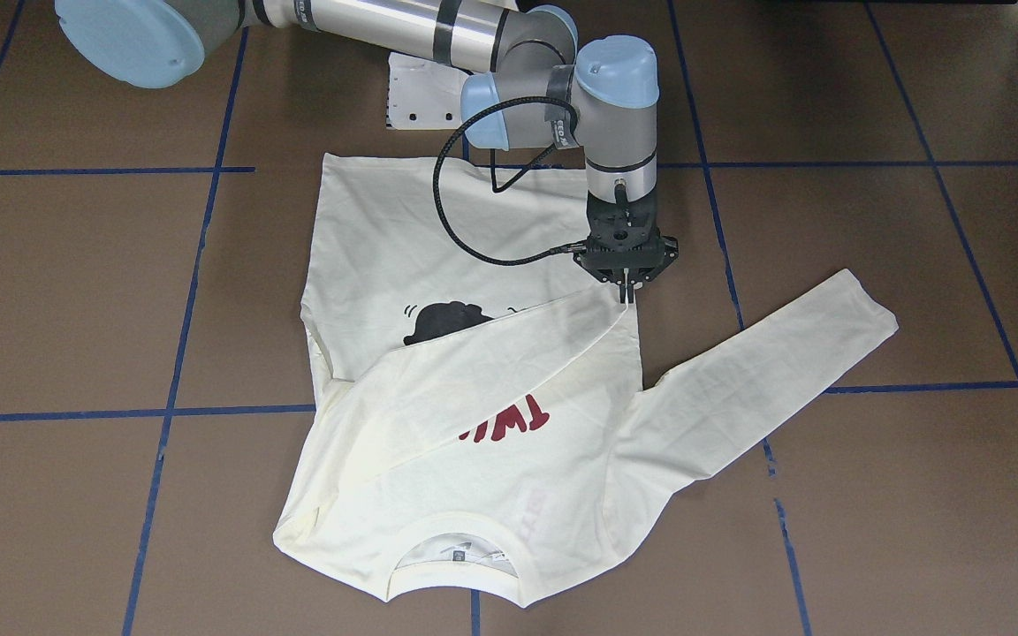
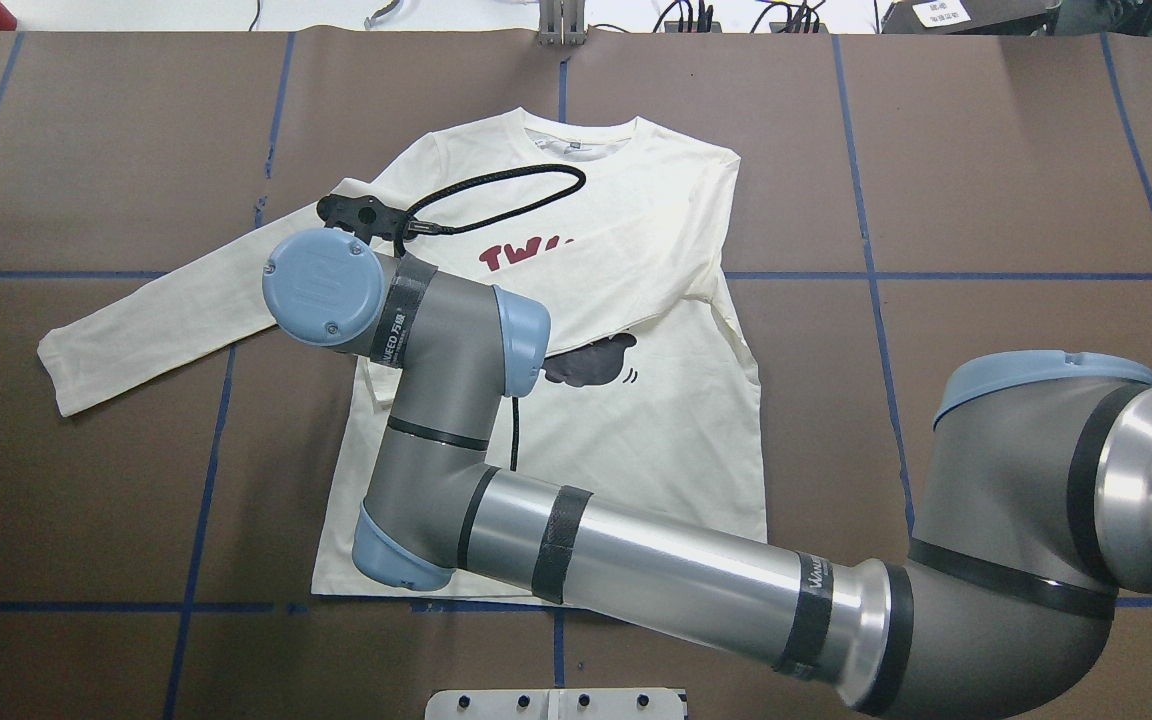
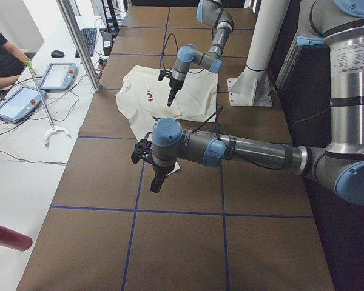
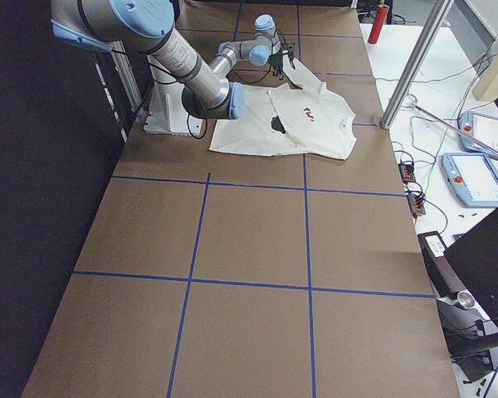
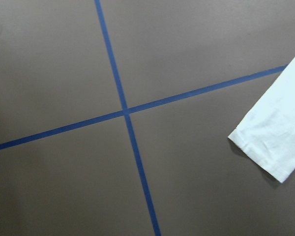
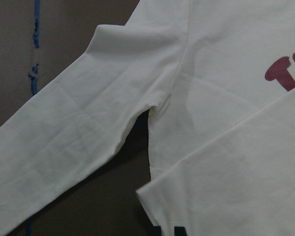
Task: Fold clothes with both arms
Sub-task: 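Carry the sleeve with the right gripper across the shirt front and release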
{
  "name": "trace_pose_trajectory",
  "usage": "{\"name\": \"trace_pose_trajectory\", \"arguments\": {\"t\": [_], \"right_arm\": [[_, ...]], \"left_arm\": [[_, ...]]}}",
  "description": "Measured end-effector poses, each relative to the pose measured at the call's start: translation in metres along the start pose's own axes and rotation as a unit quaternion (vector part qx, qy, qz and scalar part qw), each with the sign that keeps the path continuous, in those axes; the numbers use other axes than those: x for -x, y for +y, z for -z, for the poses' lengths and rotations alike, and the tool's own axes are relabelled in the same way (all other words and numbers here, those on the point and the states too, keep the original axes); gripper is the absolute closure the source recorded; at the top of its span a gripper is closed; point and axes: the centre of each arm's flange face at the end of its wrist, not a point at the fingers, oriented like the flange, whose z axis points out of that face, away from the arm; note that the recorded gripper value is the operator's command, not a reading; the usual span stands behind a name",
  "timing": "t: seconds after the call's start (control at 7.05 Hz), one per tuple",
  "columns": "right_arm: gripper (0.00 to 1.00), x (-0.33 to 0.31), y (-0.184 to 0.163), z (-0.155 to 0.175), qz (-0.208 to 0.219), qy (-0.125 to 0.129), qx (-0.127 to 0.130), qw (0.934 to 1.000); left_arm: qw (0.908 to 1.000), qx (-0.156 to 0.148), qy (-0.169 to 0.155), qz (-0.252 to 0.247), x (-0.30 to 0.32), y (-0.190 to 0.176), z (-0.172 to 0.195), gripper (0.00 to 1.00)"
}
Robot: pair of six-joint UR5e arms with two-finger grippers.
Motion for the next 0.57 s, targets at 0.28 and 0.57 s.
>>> {"name": "trace_pose_trajectory", "arguments": {"t": [0.28,0.57], "right_arm": [[0.00,0.002,-0.016,0.013,-0.023,-0.011,0.005,0.9997],[0.00,-0.048,-0.059,0.053,-0.055,-0.025,0.052,0.9968]], "left_arm": [[0.9987,0.003,0.022,0.045,-0.028,-0.010,-0.048,0.00],[0.9925,0.009,0.022,0.120,-0.042,-0.014,-0.113,0.03]]}}
